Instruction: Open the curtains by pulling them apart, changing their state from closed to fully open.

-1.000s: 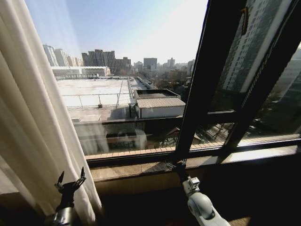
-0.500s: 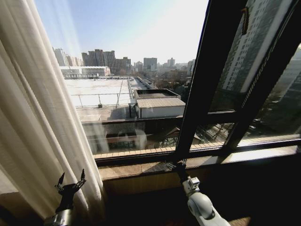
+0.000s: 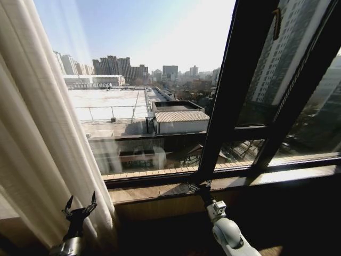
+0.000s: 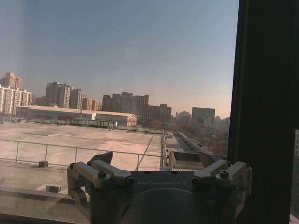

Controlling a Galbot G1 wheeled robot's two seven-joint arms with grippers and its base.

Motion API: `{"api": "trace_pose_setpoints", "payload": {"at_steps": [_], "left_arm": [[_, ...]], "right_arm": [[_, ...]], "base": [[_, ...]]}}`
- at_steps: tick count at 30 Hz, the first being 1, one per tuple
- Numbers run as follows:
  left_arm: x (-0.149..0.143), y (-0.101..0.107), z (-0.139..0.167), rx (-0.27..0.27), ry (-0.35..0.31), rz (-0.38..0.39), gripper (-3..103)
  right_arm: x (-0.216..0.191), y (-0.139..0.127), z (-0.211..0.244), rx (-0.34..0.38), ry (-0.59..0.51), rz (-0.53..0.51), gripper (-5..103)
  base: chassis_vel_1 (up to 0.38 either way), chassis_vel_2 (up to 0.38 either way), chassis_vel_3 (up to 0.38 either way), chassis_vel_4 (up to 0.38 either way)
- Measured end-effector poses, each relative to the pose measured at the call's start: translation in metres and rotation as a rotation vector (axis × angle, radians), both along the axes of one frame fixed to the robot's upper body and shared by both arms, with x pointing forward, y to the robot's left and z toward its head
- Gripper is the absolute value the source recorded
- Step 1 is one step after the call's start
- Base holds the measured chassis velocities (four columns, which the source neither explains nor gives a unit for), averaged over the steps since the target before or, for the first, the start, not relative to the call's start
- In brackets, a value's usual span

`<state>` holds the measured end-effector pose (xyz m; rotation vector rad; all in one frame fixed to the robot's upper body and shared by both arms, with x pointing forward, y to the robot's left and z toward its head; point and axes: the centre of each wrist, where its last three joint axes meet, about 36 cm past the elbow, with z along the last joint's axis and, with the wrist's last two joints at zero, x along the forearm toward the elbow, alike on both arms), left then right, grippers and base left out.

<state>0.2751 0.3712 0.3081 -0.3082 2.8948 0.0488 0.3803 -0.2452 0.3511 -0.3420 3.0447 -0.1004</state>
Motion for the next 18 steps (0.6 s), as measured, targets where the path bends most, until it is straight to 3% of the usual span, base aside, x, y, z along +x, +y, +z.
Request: {"api": "trace_pose_setpoints", "payload": {"at_steps": [6,18], "left_arm": [[0.0001,0.0000,0.0000,0.000,0.000,0.000,100],[0.0002,0.0000,0.0000,0.000,0.001,0.000,100]], "right_arm": [[0.0000,0.0000,0.0000,0.000,0.000,0.000,100],[0.0000,-0.0001,0.0000,0.000,0.000,0.000,100]], "base": [[-0.182,-0.198,0.187,0.200],[-0.309,-0.307,0.308,0.318]]}}
